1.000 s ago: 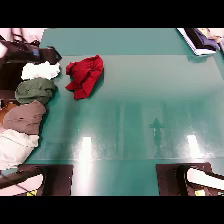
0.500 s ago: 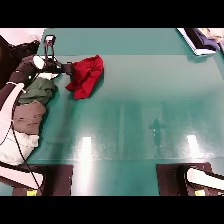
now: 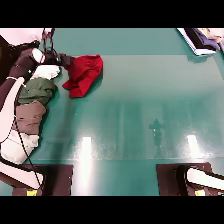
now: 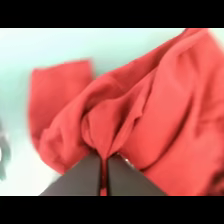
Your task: Fold the shirts.
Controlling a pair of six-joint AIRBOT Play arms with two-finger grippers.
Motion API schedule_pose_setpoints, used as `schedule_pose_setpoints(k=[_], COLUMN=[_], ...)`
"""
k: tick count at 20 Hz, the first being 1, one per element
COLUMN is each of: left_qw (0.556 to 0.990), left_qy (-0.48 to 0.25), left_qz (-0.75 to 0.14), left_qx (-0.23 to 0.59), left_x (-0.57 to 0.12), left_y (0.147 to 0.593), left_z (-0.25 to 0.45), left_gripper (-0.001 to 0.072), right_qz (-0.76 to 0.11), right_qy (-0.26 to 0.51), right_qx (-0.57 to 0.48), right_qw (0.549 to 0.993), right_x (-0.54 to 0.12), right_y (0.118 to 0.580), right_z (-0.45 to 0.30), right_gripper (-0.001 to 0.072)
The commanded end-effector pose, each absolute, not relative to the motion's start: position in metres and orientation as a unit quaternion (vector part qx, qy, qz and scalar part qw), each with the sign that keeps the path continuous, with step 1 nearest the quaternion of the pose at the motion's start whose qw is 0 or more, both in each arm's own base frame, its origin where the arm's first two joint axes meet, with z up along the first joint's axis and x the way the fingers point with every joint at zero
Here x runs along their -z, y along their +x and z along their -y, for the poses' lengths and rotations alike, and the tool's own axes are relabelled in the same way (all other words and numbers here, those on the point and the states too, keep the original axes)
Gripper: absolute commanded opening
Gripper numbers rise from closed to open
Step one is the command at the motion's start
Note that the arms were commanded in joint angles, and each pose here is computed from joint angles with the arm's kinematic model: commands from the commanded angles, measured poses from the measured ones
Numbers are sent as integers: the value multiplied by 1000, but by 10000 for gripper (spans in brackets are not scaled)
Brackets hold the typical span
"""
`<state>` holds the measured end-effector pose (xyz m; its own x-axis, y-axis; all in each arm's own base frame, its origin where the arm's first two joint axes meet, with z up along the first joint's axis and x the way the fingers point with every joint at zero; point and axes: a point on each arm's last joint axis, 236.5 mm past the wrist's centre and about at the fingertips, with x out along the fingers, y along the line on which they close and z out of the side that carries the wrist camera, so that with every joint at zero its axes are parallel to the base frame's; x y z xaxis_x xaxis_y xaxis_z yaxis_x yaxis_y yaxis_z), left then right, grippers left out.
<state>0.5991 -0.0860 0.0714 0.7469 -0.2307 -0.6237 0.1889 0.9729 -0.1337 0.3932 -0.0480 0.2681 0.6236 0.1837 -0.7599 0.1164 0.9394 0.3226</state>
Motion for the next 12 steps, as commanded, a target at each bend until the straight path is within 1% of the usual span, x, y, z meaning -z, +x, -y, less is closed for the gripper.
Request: schedule_pose_setpoints(k=[1,3,5,8,12], left_qw=[931,931,929,906,870], left_qy=[-14,5,1,6,47], left_qz=[-328,-289,-214,-116,-28], left_qx=[161,222,301,408,489], left_x=[-146,-221,-301,-391,-465], left_y=[591,571,530,437,312], left_z=[112,148,193,248,283], left_gripper=[23,23,23,23,23], right_qz=[-433,-428,-419,-382,-319], right_qy=[173,174,179,188,191], right_qx=[-20,-19,-33,-70,-96], right_qw=[884,887,889,902,923], right_x=[-268,-270,-275,-301,-342], right_y=[394,395,397,402,403], right_z=[47,48,41,24,10], right_gripper=[16,16,15,16,16])
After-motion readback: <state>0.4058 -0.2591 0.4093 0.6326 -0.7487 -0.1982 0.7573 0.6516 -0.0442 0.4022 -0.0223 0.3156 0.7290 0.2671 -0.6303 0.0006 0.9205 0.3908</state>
